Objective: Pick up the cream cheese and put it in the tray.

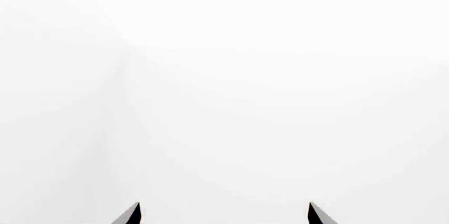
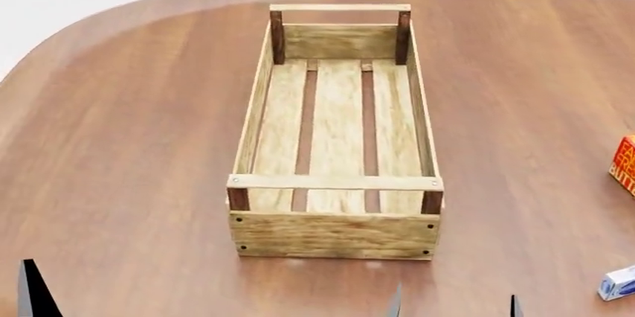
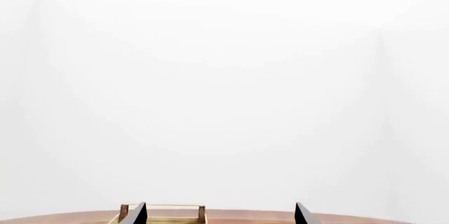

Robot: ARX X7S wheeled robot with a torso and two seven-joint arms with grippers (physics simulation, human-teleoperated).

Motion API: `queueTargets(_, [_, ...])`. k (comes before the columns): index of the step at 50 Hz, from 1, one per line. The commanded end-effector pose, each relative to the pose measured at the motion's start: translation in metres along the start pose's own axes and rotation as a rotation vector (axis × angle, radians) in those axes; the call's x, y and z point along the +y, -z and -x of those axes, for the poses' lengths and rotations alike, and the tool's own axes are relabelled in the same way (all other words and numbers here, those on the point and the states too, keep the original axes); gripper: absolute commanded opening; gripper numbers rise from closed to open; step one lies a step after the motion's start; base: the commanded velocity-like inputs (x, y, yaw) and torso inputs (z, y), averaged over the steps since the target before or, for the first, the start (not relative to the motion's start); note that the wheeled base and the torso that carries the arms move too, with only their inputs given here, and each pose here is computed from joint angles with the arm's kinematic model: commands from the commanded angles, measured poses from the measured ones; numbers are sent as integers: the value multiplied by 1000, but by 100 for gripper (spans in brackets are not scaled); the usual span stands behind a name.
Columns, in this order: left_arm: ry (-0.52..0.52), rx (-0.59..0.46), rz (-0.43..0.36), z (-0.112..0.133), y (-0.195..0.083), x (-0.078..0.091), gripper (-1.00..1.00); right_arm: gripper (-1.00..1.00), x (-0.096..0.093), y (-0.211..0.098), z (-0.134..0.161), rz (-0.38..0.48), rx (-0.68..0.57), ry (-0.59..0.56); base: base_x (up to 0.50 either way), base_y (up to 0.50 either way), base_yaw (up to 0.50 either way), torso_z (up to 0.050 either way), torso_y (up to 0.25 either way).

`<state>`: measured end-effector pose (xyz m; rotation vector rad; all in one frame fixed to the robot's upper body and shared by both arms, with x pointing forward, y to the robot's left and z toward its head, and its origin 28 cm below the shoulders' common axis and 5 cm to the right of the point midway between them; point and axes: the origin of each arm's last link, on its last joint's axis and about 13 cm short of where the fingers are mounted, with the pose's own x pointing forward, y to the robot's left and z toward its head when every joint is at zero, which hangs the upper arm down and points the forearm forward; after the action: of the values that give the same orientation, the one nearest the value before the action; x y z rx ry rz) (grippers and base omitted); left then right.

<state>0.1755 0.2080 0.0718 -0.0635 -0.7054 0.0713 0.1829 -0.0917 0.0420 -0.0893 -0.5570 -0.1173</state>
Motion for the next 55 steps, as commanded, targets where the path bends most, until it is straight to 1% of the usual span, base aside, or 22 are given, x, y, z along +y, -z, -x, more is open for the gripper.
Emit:
queueTargets(1, [4,1,0,1,1,0,100,100,-1,0,0,-9,6,2,117,262,0,0,0])
queueTargets(15, [6,2,2,3,1,-1,100,100,-2,-1,0,-39,18,1,127,44,0,0,0])
queueTargets(55, [10,-1,6,3,1,-1,100,100,0,0,0,-12,15,-2,179,0,0,0,0])
